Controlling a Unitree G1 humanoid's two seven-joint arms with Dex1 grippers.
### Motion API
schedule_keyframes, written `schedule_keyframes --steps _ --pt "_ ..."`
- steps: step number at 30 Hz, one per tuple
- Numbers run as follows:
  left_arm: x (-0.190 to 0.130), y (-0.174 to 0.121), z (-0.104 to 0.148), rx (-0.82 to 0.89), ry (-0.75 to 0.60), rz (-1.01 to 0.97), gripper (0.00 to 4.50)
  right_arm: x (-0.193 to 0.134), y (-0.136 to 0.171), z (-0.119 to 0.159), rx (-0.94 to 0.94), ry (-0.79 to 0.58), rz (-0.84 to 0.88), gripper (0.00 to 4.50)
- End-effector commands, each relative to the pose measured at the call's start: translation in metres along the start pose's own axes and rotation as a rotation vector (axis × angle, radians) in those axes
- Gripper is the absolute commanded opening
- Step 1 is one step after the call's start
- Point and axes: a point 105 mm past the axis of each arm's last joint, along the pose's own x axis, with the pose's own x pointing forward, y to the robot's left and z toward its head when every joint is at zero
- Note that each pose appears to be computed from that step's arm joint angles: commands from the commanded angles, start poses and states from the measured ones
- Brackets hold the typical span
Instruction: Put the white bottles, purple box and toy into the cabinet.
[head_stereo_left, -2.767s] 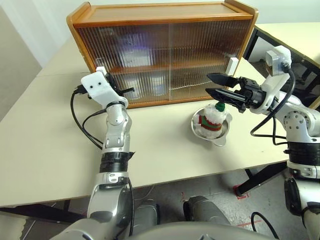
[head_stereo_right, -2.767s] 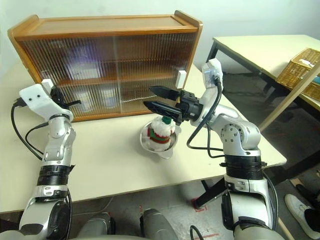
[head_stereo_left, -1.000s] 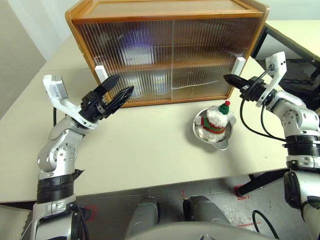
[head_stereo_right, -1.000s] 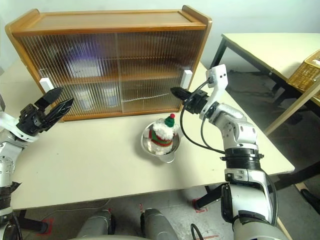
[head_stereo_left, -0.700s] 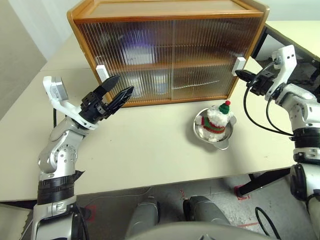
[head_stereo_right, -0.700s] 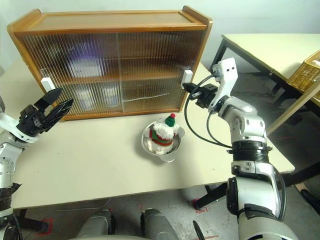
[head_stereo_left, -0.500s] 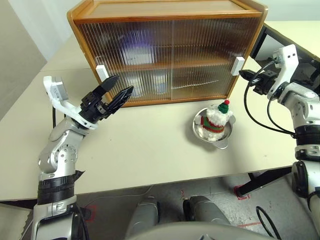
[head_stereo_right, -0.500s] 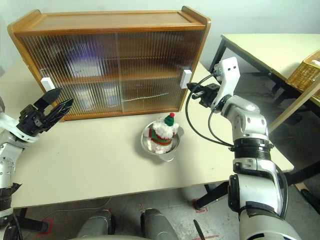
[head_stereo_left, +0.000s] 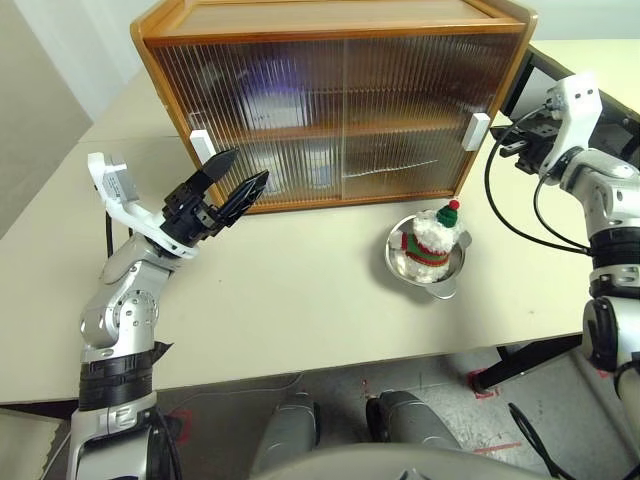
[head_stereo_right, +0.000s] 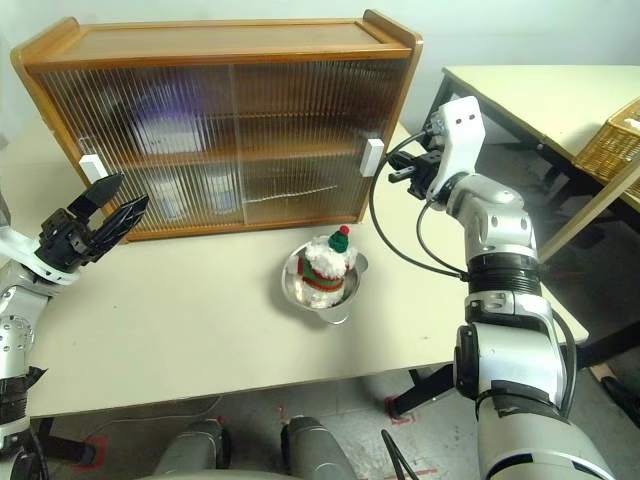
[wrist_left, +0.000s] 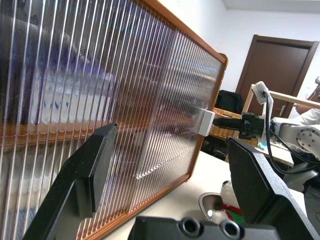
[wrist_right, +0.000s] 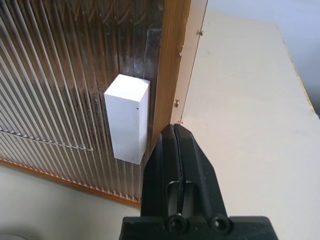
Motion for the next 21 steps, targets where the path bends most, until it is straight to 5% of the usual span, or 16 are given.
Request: schedule_keyframes --steps 1,21 --pt "0.001 -0.003 0.0 0.018 0.007 -0.006 4.5 0.007 0.01 0.006 -0.014 -0.007 0.034 0.01" --pt "0.0 -0.002 0.004 0.03 -0.001 0.008 4.5 0.041 0.097 0.019 0.062 -0.054 0.271 0.01"
